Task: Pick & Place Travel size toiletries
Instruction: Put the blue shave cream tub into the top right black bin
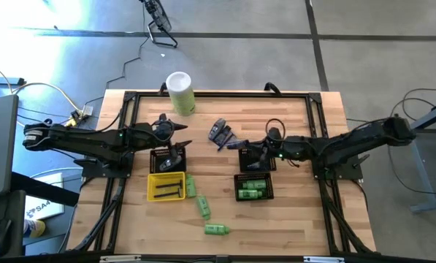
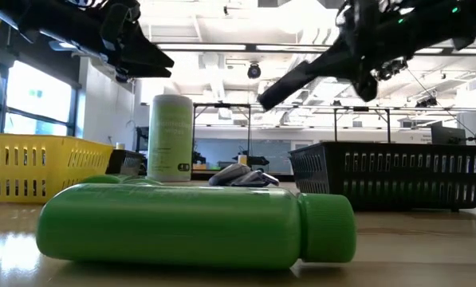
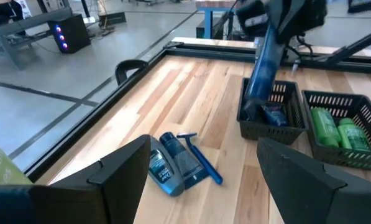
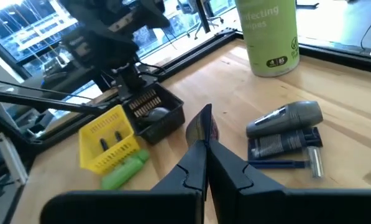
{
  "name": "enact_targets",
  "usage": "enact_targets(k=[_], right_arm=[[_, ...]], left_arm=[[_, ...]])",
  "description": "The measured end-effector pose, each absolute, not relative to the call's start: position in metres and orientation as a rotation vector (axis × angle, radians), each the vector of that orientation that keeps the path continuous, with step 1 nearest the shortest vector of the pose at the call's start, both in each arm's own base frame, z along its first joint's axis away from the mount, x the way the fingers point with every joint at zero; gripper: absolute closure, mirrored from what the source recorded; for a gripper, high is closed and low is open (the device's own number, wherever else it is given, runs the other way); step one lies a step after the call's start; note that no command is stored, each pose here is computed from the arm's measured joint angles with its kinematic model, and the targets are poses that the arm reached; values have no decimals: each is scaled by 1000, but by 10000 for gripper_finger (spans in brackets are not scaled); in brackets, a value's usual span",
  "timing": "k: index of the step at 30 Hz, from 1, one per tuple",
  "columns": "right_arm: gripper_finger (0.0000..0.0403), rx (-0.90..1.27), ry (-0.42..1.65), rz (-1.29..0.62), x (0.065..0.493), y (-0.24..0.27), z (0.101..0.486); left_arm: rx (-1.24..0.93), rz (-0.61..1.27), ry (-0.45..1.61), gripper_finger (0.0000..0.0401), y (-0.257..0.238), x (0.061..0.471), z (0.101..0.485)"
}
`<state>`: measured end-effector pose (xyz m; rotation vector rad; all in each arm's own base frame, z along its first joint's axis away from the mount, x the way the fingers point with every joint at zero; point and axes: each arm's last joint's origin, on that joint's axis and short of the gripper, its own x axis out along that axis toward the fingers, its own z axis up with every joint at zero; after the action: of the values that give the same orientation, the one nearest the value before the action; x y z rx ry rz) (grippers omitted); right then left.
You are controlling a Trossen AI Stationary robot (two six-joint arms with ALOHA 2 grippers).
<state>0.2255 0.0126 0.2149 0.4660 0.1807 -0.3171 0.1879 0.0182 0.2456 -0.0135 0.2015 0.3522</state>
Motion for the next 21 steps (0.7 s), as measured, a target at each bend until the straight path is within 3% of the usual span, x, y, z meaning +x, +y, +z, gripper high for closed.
enact_targets(k=[9, 21], right_arm=[[400, 488, 310, -308, 194, 28, 220], [400, 603, 497, -434, 173, 31, 203]], left_arm=[[-28, 355, 252, 114, 18, 187, 241], [-26, 355, 252, 114, 18, 187, 240]])
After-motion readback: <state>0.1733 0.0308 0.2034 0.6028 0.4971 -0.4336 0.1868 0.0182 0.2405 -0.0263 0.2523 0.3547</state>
